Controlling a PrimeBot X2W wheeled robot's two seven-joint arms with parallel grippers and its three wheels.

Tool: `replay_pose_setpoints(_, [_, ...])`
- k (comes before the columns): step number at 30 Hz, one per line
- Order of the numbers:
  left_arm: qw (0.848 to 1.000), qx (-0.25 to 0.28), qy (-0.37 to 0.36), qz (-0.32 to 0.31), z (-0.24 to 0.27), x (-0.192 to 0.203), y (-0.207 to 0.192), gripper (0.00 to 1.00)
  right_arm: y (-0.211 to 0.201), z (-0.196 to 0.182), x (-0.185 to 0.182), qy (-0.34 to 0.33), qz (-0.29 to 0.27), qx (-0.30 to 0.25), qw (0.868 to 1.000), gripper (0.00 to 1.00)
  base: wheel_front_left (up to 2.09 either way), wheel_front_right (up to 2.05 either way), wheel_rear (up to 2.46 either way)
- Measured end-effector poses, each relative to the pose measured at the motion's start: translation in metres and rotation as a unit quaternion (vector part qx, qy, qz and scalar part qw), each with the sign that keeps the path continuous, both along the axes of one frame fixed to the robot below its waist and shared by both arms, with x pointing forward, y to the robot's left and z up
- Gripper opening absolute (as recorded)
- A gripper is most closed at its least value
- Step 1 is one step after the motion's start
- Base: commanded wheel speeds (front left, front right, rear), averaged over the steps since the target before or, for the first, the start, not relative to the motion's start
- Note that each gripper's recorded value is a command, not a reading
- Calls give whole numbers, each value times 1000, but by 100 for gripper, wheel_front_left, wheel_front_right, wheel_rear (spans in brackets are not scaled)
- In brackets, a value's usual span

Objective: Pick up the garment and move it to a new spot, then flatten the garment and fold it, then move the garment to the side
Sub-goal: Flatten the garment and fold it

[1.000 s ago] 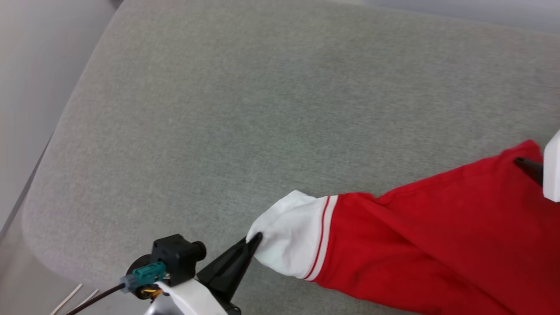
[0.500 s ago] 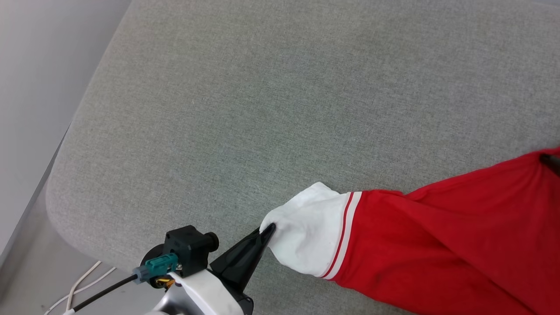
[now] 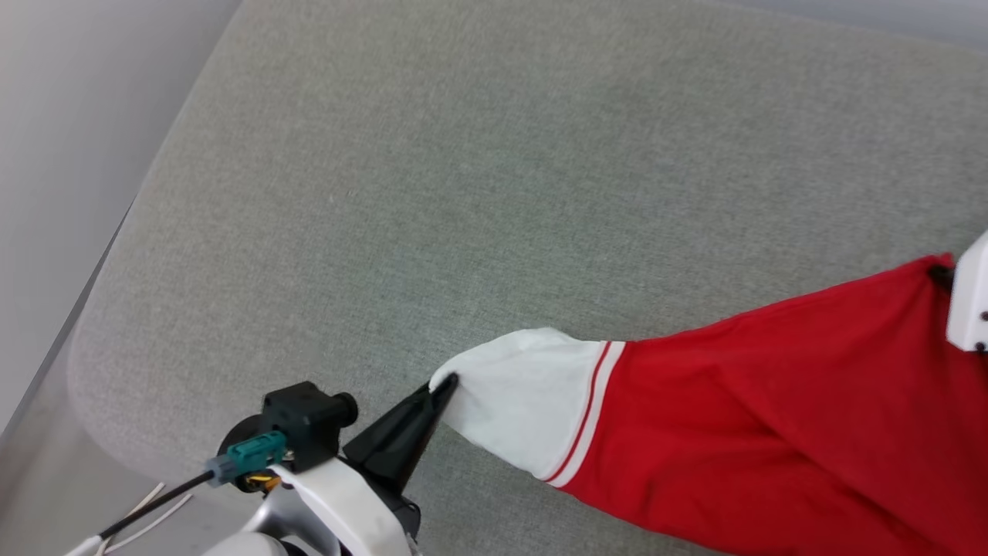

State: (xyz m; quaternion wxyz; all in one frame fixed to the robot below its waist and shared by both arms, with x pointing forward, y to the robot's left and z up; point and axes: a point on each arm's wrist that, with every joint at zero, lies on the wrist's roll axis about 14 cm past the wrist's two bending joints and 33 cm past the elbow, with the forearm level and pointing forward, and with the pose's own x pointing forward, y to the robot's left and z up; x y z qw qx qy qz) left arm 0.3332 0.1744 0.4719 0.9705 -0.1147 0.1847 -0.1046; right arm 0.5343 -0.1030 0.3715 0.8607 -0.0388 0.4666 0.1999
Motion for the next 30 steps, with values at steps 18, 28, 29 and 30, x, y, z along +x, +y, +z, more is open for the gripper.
replay_pose_setpoints(18, [954, 73, -288, -27, 171, 51, 16, 0, -34, 226, -19, -308, -8, 76, 948, 0, 0, 0, 0])
replay_pose_setpoints(28, [890, 87, -446, -32, 279, 58, 8, 0, -55, 315, -71, -422, -22, 109, 900, 0, 0, 0, 0])
replay_pose_setpoints(29, [884, 90, -457, -34, 287, 58, 7, 0, -58, 321, -75, -431, -25, 112, 895, 0, 0, 0, 0])
replay_pose_setpoints(30, [878, 89, -469, -35, 296, 57, 6, 0, -60, 328, -79, -440, -28, 114, 890, 0, 0, 0, 0])
